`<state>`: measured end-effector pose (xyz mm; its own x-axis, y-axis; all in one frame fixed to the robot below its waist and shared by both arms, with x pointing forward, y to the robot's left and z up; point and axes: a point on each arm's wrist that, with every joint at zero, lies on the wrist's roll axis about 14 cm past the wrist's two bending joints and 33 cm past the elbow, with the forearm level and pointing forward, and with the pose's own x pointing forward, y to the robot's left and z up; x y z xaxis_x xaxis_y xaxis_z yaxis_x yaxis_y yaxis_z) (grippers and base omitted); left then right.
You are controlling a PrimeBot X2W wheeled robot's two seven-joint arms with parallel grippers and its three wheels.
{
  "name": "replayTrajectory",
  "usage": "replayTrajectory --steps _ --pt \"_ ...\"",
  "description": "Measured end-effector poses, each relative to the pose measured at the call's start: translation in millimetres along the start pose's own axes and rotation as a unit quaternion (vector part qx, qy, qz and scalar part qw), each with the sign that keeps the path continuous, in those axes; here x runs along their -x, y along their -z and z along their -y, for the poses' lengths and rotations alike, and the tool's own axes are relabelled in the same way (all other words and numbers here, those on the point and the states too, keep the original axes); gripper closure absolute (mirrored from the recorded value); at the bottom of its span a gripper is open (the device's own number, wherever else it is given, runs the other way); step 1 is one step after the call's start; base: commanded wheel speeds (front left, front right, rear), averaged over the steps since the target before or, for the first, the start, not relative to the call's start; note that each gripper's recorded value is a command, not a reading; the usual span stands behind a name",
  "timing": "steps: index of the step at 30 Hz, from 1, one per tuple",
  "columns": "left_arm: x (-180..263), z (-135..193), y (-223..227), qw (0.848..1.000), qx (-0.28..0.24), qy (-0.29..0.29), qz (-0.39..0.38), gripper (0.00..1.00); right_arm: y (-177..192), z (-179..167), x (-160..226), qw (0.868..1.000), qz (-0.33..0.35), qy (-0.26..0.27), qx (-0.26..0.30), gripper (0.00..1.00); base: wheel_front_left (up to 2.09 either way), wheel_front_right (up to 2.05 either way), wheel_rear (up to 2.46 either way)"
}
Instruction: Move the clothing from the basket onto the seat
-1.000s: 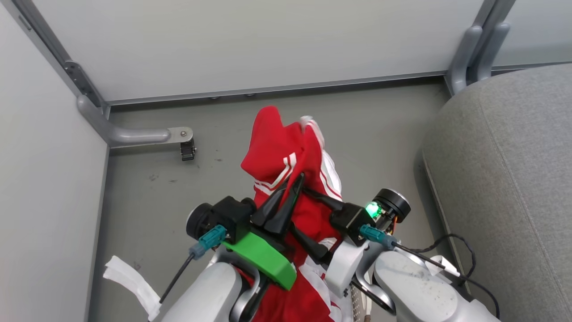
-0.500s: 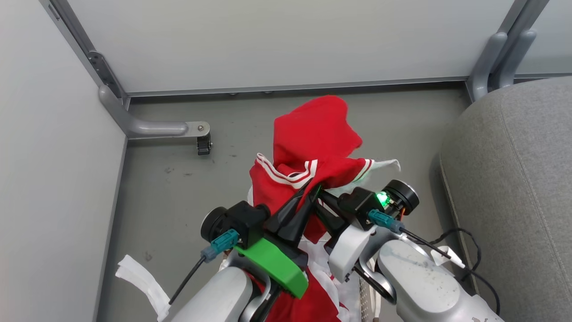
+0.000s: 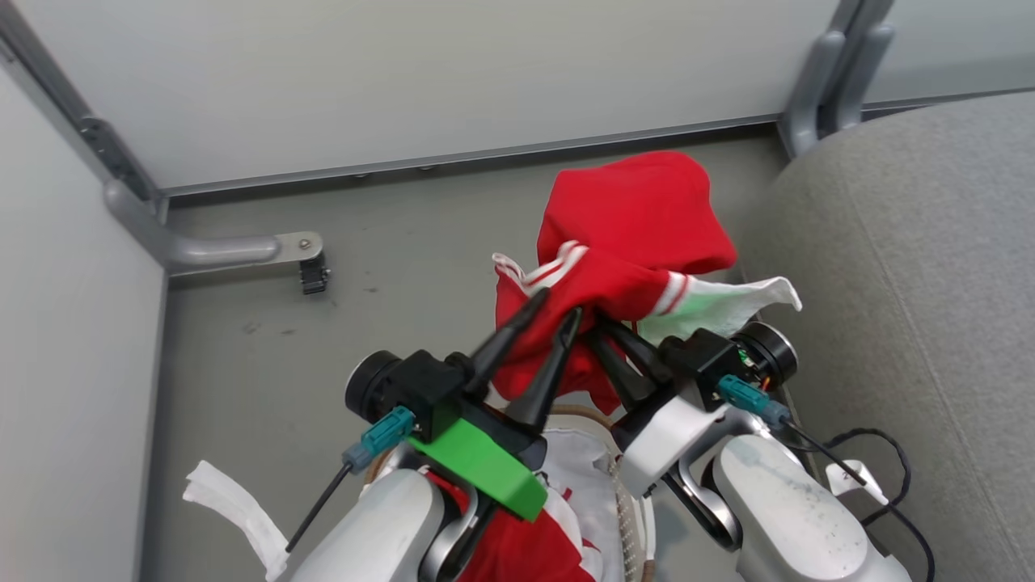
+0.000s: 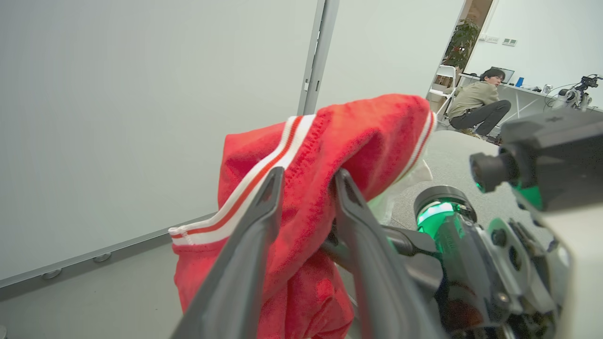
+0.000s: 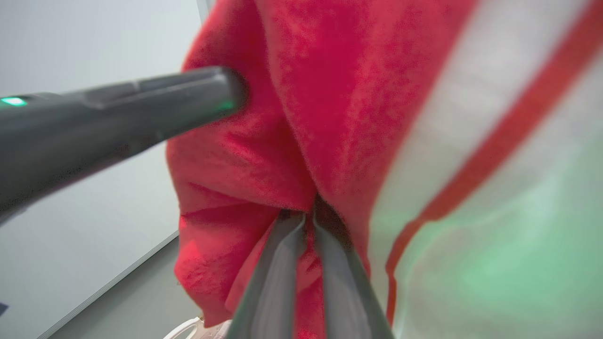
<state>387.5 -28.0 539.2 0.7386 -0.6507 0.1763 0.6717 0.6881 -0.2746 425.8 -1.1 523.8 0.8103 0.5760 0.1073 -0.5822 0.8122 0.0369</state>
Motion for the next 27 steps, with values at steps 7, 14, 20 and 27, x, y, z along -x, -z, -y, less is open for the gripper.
replayTrajectory --steps 7,14,20,27 --pt "-14 15 11 0.999 -0.004 0.038 -0.012 0.0 -14 30 30 0.998 0.02 0.06 0.008 1.0 0.0 0.0 0.0" --pt "-34 44 27 0.995 0.004 0.097 -0.027 0.0 -19 67 73 0.99 0.019 0.141 0.017 1.0 0.0 0.0 0.0" --pt "-48 72 44 0.988 0.013 0.147 -0.043 0.0 -26 98 116 0.976 0.021 0.216 0.022 1.0 0.0 0.0 0.0" --pt "-59 120 66 0.971 0.03 0.228 -0.069 0.0 -37 136 177 0.947 0.025 0.319 0.035 1.0 0.0 0.0 0.0"
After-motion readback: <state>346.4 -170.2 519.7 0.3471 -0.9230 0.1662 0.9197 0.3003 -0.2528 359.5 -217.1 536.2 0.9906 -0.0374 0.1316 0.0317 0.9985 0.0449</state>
